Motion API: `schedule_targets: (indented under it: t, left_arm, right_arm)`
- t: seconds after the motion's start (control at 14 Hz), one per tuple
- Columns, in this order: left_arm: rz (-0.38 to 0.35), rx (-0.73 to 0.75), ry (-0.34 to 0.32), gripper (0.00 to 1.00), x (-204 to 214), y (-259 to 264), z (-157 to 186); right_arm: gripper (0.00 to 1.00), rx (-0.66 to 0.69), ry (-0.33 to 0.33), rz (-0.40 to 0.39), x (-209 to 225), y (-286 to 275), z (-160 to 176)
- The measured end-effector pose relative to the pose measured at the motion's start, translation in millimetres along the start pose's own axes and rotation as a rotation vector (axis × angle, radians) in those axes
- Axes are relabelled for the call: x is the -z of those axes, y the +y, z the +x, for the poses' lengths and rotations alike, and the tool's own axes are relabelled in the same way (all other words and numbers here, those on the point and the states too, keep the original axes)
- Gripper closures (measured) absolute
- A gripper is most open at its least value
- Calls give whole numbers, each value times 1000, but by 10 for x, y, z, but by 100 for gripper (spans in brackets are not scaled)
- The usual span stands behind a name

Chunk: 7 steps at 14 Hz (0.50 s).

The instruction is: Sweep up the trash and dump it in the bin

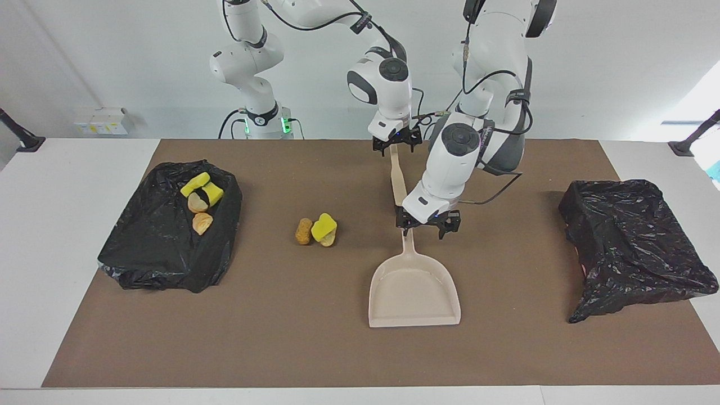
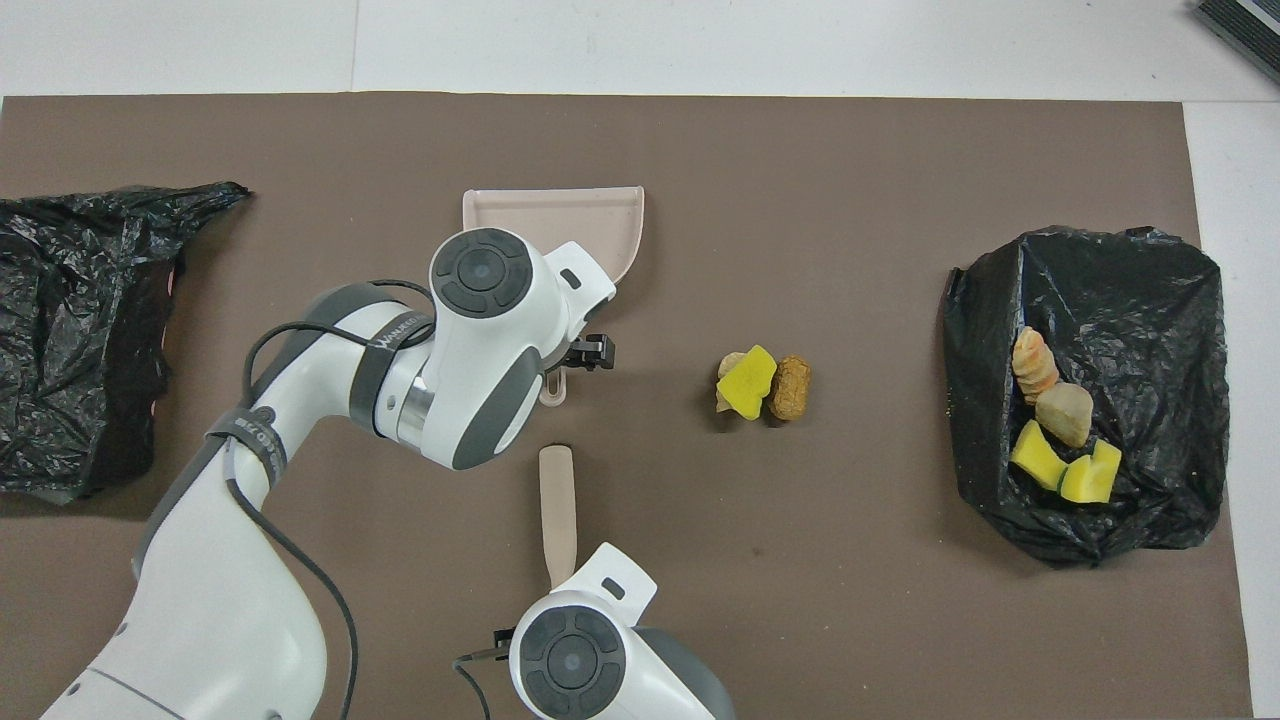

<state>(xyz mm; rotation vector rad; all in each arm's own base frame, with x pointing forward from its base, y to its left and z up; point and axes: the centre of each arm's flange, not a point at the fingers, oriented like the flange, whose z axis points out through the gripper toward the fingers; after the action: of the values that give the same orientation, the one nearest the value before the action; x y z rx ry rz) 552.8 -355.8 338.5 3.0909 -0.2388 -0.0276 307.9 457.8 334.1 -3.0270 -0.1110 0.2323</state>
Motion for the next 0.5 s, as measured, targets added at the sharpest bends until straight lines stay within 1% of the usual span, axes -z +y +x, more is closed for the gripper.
schedule_targets:
  t: [0.14, 0.21, 0.28, 0.43, 0.5]
  left_arm:
    - [3, 0, -5, 0, -76, 55, -17]
    - [4, 4, -3, 0, -69, 32, -4]
    - [6, 8, -3, 0, -58, 10, 10]
    - [9, 12, -6, 1, -37, -14, 22]
    - [10, 13, -7, 4, -18, -18, 27]
  right_arm:
    - [0, 6, 2, -1, 9, -8, -40]
    - [7, 6, 3, 0, 16, -5, -43]
    - [7, 6, 3, 0, 18, -4, -44]
    - [28, 6, 5, 1, 16, -3, -44]
    - [42, 5, 10, 7, 20, -7, -39]
